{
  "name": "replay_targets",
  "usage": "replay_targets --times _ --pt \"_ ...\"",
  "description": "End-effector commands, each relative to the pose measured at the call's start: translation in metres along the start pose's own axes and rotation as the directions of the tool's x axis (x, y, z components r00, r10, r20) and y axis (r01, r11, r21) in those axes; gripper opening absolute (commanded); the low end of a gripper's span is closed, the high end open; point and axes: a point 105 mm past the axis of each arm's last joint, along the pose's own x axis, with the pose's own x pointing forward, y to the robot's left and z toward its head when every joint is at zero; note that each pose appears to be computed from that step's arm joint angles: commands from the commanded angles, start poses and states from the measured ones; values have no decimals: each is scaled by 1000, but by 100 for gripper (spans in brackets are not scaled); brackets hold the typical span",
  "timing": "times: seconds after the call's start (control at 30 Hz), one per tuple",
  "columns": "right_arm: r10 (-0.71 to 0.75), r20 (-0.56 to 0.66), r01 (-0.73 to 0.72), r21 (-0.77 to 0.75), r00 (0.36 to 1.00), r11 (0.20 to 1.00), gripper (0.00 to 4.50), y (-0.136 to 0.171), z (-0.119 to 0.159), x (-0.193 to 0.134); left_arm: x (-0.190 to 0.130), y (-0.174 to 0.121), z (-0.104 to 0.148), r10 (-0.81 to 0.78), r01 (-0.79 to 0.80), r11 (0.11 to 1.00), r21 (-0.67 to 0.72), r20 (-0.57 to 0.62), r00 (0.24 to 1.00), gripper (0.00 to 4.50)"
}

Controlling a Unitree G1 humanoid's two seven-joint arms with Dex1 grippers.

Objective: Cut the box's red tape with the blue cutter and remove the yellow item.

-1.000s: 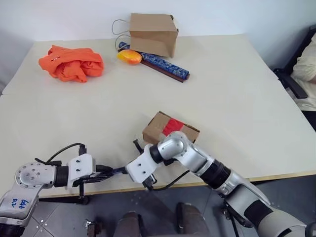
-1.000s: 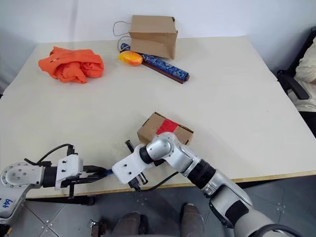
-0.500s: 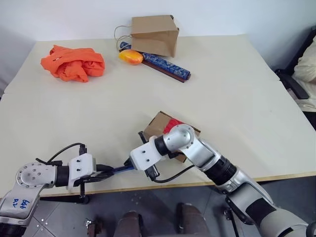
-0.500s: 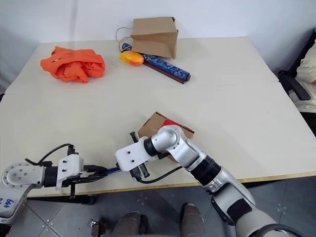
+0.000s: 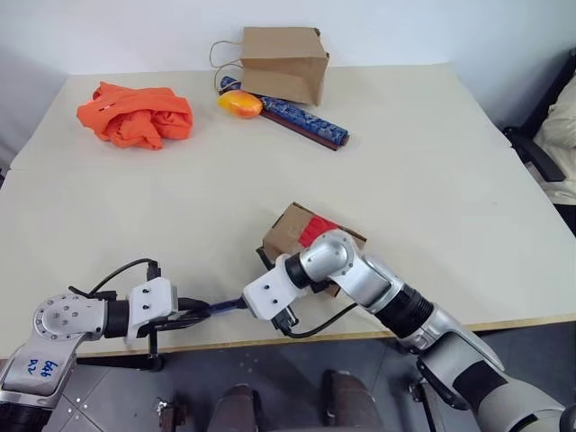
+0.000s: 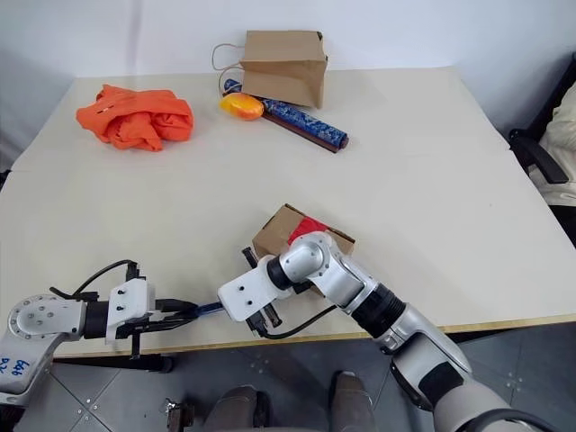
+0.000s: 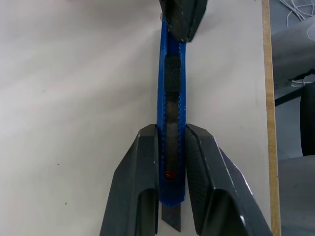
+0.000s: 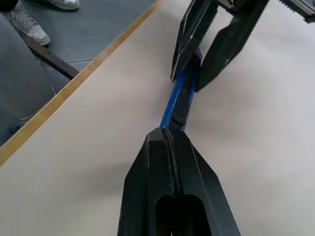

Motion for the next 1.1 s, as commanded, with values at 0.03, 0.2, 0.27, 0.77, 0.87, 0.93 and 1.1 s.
replay_targets --times 0.03,0.2,0.27,0.77,0.87,0.93,1.1 --pt "-1 8 2 -16 1000 1000 3 -3 4 12 7 -8 -5 -24 24 999 -32 -6 1000 44" --pt "-25 21 25 -20 999 999 3 -10 7 17 8 -8 -4 -22 22 999 -33 -2 1000 44" --pt "-28 33 29 -20 999 999 3 -11 9 14 8 -8 -3 -22 22 999 -33 -1 1000 44" --pt "-33 -14 33 2 999 999 3 -1 -5 -12 8 -9 -3 -32 32 999 -36 0 999 44" --pt "-12 -29 12 4 1000 1000 3 5 -10 -8 8 -8 -4 -33 33 999 -34 -3 999 44" --pt "-9 -26 9 4 1000 1000 3 6 -10 -4 8 -8 -3 -34 34 999 -34 -2 999 44" --pt "-17 10 17 1 1000 1000 3 0 -2 10 8 -8 -3 -35 35 999 -32 1 999 44"
